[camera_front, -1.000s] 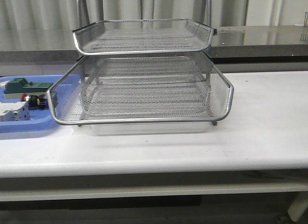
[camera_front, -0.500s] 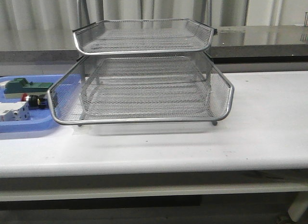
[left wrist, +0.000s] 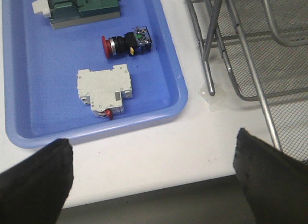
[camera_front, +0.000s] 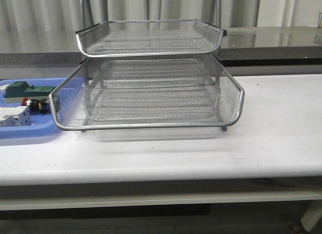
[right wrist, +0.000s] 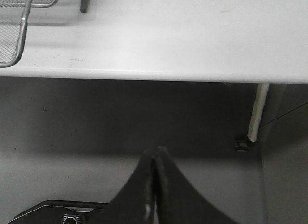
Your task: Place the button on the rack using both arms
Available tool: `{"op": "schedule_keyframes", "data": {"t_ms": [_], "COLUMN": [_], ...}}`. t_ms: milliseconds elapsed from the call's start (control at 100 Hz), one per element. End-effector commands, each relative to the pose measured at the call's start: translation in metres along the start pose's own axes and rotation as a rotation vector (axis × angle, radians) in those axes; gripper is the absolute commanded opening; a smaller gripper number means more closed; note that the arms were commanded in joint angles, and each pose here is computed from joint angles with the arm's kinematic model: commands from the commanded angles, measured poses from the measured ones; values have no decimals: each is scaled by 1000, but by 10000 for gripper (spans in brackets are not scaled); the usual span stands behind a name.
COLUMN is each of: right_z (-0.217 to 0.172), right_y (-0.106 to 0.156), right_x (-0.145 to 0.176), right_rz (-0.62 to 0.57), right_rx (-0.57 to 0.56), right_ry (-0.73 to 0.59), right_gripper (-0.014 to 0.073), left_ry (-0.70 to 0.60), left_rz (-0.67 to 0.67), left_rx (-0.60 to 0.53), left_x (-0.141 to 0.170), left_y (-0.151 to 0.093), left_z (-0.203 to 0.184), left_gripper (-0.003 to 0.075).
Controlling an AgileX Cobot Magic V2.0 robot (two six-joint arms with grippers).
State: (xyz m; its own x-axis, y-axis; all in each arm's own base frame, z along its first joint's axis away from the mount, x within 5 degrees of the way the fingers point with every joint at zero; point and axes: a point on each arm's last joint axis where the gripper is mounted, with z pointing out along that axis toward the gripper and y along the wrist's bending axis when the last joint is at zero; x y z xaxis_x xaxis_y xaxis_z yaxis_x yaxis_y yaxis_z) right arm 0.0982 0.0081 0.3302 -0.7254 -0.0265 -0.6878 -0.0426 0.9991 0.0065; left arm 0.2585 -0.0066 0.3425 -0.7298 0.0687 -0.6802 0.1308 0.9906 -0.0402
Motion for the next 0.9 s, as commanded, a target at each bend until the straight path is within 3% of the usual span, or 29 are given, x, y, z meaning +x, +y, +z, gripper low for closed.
{"op": "schedule_keyframes", "data": {"t_ms": [0,360,620,890], "right_z": [-6,-6,-6,-6], "right_y": [-1,-1,-1,-1], "right_x": [-9,-9,-9,-9], "right_rz": [-10,-10,-10,-10], "right_rx": [7,7,7,7], "right_ry": [-76,-76,-76,-76], "right_gripper": [-67,-67,-67,-67], "left_ry": [-139,-56,1,119], "left_rz": [-4,323,446,549], "left_rx": [-12,24,54,92], "left_x": [-20,-88,-132,-138], "left_y": [1,10,21,32], "left_z": [-11,37,97,167], "left_gripper": [621,621,621,621]}}
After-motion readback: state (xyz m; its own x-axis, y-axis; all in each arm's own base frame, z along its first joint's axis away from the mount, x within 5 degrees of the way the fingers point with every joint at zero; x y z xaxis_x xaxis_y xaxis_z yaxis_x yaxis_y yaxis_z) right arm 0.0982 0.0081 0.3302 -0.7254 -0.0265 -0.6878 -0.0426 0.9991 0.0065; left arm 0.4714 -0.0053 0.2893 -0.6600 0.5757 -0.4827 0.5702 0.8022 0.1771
